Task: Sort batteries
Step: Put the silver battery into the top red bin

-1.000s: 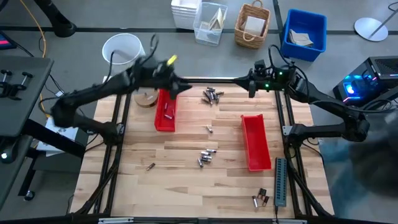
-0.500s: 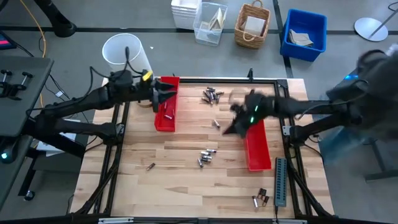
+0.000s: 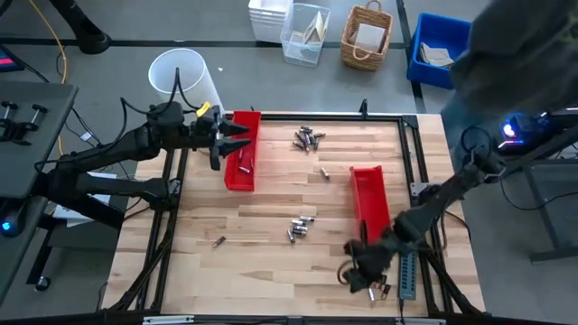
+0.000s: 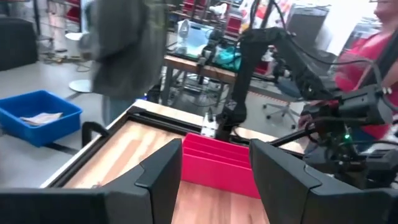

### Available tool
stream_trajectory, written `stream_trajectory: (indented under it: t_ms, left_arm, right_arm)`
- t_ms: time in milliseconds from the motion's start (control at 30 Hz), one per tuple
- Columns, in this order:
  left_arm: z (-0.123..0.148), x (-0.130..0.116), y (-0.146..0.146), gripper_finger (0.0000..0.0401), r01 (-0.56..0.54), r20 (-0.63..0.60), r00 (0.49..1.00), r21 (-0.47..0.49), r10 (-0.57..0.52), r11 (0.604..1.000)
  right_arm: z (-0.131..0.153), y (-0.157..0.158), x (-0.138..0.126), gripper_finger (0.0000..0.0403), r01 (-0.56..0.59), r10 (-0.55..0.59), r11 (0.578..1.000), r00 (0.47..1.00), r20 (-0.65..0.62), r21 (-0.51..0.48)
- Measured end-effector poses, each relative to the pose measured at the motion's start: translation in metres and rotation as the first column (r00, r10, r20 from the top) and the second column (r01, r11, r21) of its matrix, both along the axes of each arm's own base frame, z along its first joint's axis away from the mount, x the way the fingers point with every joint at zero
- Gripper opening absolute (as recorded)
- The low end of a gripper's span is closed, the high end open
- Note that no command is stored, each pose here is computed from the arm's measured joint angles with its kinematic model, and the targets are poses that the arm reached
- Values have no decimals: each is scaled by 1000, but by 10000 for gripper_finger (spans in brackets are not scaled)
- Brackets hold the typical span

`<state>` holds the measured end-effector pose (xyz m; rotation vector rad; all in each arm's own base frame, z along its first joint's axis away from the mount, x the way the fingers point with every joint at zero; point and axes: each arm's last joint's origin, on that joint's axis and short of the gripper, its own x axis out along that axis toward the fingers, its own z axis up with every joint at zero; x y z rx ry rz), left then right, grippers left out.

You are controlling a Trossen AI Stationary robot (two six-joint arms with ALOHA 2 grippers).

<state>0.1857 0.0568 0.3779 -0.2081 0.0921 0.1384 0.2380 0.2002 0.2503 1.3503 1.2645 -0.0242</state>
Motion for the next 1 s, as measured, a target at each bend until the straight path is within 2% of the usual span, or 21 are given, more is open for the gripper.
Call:
stream_trajectory:
  t_ms: [167, 300, 533, 700, 800, 1000]
  left_arm:
    - [0, 0, 0, 179, 5, 0, 1000, -1, -5, 1000]
    - [0, 0, 0, 179, 4, 0, 1000, -2, -4, 1000]
    - [0, 0, 0, 179, 3, 0, 1000, -2, -3, 1000]
    - [0, 0, 0, 179, 3, 1, 1000, -2, -3, 1000]
    - [0, 0, 0, 179, 3, 1, 1000, -2, -3, 1000]
    - [0, 0, 0, 179, 2, 0, 1000, -1, -2, 1000]
  right_arm:
    - [-23, 25, -6, 133, -25, 24, 1000, 995, -101, -9]
    - [-45, 34, -6, 161, -32, 23, 999, 981, -193, -43]
    - [-78, 35, -6, 165, 11, -58, 992, 924, -379, -127]
    - [-85, 28, -17, 165, 69, -184, 970, 836, -517, -233]
    - [-86, 28, -20, 165, 93, -220, 963, 812, -540, -253]
    - [-86, 32, -24, 165, 124, -255, 956, 803, -539, -267]
